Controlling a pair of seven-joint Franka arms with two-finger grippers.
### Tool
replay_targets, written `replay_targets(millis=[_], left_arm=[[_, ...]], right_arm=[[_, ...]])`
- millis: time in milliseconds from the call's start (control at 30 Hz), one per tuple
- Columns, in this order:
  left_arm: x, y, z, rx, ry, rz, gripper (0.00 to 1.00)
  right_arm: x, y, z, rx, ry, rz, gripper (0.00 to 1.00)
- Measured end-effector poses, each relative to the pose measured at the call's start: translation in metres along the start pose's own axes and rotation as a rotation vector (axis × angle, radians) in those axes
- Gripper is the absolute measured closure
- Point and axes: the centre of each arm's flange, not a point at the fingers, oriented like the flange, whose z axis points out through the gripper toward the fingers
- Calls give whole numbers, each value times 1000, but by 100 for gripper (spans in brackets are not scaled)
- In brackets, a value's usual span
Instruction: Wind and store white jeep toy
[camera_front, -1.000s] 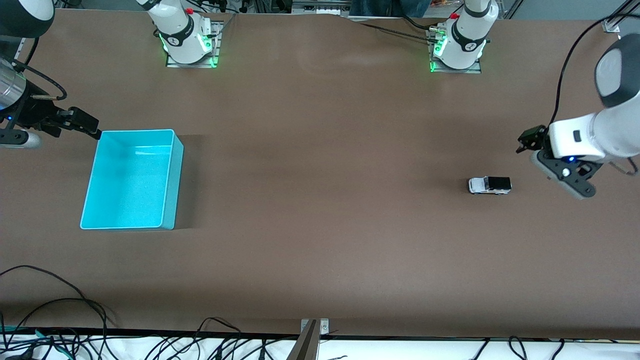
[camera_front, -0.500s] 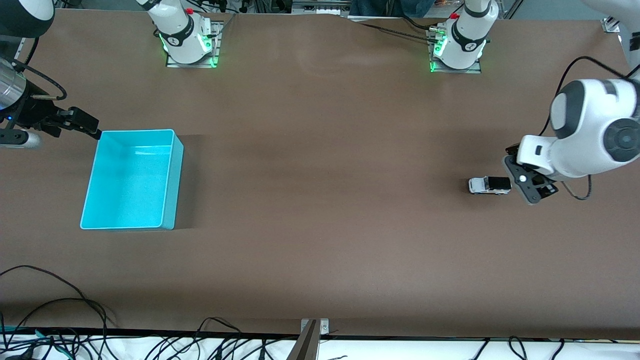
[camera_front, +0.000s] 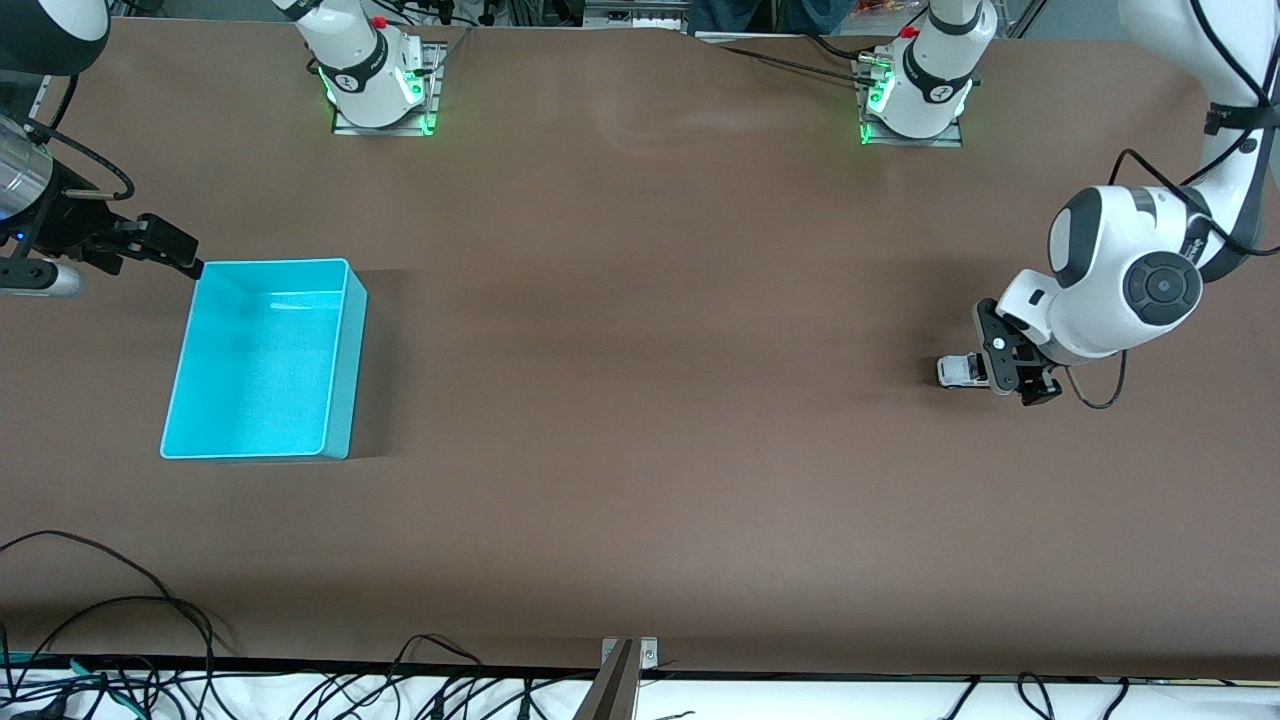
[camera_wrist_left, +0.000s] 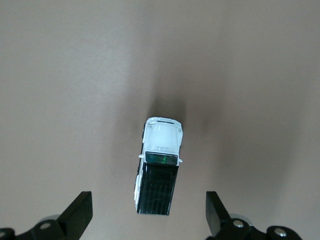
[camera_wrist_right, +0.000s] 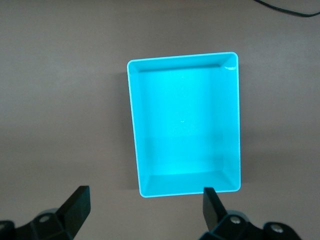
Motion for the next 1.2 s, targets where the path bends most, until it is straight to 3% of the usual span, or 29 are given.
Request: replay_targets(millis=[533,867,1200], left_arm=[[-14,-7,58,-20,13,151,0],[-15,-8,71,22,21,197,0],[-18,0,88,1,24,206,1]], right_arm=[[0,0,0,0,2,0,0],[0,0,0,0,2,0,0],[0,0,0,0,3,0,0]])
